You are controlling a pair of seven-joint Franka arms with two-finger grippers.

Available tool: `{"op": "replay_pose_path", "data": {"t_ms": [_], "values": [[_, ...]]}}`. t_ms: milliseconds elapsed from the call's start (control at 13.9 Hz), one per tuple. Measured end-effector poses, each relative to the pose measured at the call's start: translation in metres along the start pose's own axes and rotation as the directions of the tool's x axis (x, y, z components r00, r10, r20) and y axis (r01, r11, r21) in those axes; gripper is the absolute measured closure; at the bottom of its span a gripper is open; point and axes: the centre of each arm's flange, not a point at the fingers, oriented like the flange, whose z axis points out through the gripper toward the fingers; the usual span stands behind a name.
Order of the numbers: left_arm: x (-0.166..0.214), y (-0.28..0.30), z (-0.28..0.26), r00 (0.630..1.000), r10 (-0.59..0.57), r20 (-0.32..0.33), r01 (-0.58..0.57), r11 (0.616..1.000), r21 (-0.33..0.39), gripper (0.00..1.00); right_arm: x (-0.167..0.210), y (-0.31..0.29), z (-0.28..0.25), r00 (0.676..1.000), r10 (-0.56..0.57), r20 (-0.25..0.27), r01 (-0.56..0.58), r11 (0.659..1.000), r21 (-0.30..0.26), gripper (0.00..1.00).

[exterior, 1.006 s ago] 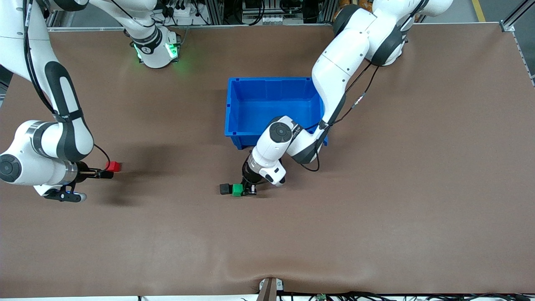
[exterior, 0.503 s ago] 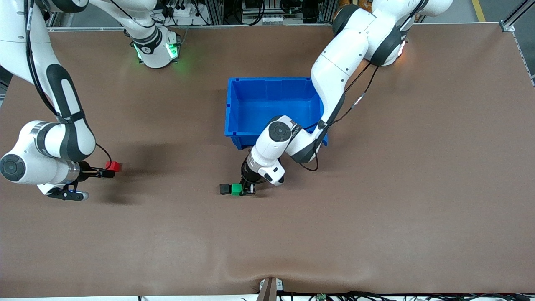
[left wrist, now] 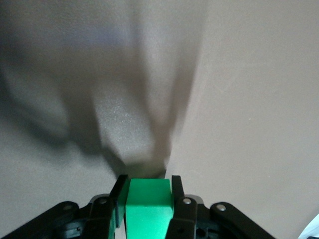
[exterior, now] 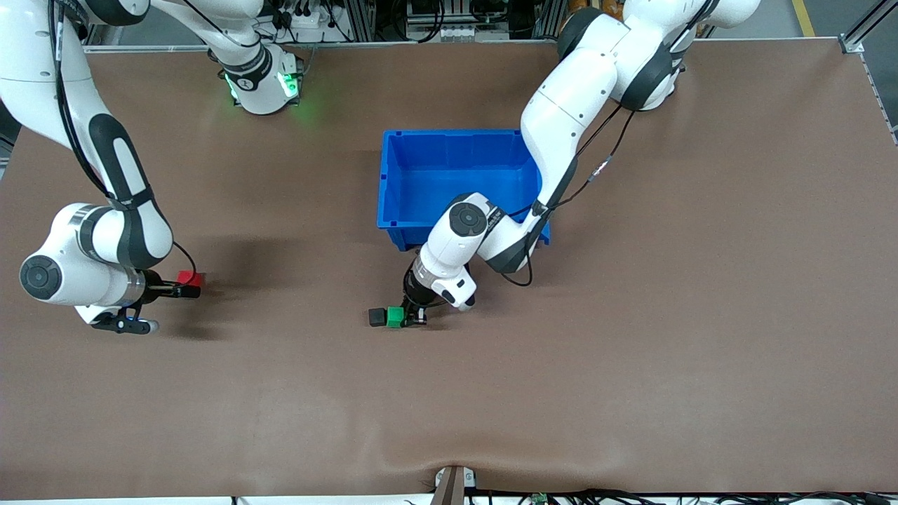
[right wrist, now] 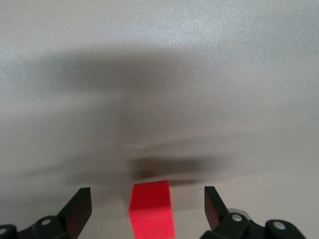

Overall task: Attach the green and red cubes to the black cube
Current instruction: 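Lower the green cube against the black cube while the right gripper grasps red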

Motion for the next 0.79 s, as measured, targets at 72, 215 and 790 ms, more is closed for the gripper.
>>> {"op": "replay_pose_path", "data": {"t_ms": [72,215,790], "values": [[0.0,0.0,0.0,1.0,0.0,0.0,0.0,1.0,0.0,0.61,0.0,0.0,0.0,1.0,0.0,0.001,0.0,1.0,0.0,0.0],[0.0,-0.001,0.001,1.0,0.0,0.0,0.0,1.0,0.001,0.56,-0.002,0.0,0.003,1.0,0.0,0.006,0.0,1.0,0.0,0.0],[-0.013,0.01,-0.015,1.0,0.012,0.013,-0.012,1.0,-0.012,0.0,-0.003,0.001,0.018,1.0,-0.006,0.027,0.006,1.0,0.001,0.26]]}}
